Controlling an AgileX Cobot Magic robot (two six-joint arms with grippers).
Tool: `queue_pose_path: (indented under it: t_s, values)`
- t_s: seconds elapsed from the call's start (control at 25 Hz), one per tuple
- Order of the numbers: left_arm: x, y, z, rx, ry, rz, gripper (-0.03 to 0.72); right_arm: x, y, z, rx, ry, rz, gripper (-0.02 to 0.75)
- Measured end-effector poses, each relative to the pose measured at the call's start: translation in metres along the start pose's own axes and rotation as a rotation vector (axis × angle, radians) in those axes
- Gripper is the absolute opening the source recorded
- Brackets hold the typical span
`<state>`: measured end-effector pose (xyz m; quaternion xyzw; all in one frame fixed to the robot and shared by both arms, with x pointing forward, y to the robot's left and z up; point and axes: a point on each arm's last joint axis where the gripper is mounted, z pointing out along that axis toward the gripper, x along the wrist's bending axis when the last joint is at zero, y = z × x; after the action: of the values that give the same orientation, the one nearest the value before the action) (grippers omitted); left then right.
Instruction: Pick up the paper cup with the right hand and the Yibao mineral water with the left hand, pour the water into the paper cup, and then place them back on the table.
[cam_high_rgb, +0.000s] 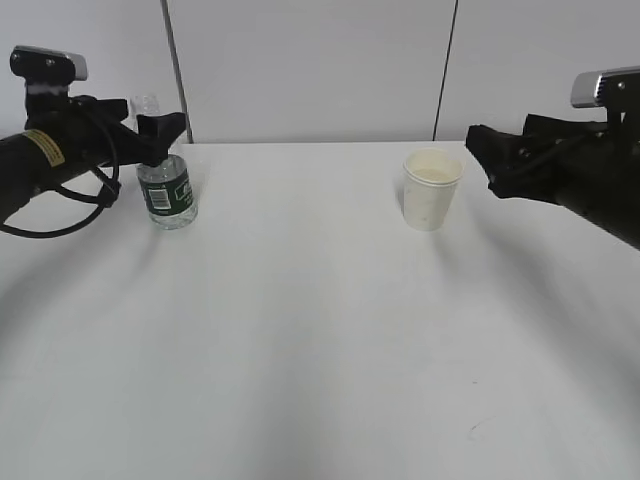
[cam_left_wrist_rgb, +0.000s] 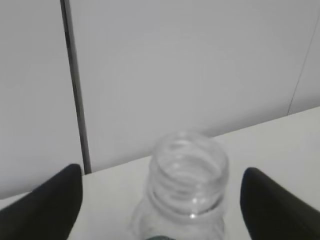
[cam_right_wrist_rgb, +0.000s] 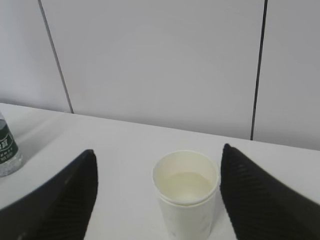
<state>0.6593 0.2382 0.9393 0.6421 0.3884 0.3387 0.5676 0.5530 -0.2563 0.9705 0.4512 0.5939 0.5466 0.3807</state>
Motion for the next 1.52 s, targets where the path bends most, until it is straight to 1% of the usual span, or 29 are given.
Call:
queue_pose_path:
  t_s: [0.2, 0.36, 0.48, 0.68, 0.88, 0.96, 1.08, 1.2, 1.36, 1.52]
  values:
    - [0.000, 0.020, -0.006, -0.011, 0.016, 0.004, 0.585, 0.001, 0.011, -0.004, -0.032, 0.000, -0.004, 0.593]
    - [-0.001, 0.035, -0.011, -0.007, 0.035, 0.016, 0.575, 0.003, 0.022, -0.005, -0.059, 0.014, 0.034, 0.593]
    - [-0.002, 0.046, -0.017, -0.004, 0.051, 0.001, 0.574, 0.003, 0.036, -0.001, -0.070, 0.031, 0.045, 0.593]
    - [-0.003, 0.076, -0.030, -0.019, 0.090, -0.026, 0.561, -0.001, 0.062, 0.013, -0.017, 0.017, 0.065, 0.593]
    - [-0.003, 0.106, -0.045, -0.010, 0.152, -0.022, 0.557, -0.007, 0.087, 0.025, 0.042, -0.018, 0.060, 0.593]
    - [0.000, 0.119, -0.050, 0.011, 0.197, -0.036, 0.557, -0.009, 0.099, 0.029, 0.056, -0.039, 0.065, 0.593]
    - [0.005, 0.135, -0.057, 0.049, 0.271, -0.079, 0.557, -0.014, 0.117, 0.033, 0.075, -0.075, 0.084, 0.593]
    - [0.008, 0.148, -0.063, 0.113, 0.356, -0.128, 0.553, -0.018, 0.133, 0.036, 0.086, -0.115, 0.078, 0.593]
    - [0.001, 0.160, -0.066, 0.221, 0.438, -0.145, 0.547, -0.023, 0.150, 0.037, 0.084, -0.167, 0.060, 0.593]
    - [-0.011, 0.172, -0.066, 0.314, 0.492, -0.162, 0.542, -0.024, 0.165, 0.037, 0.062, -0.178, -0.017, 0.593]
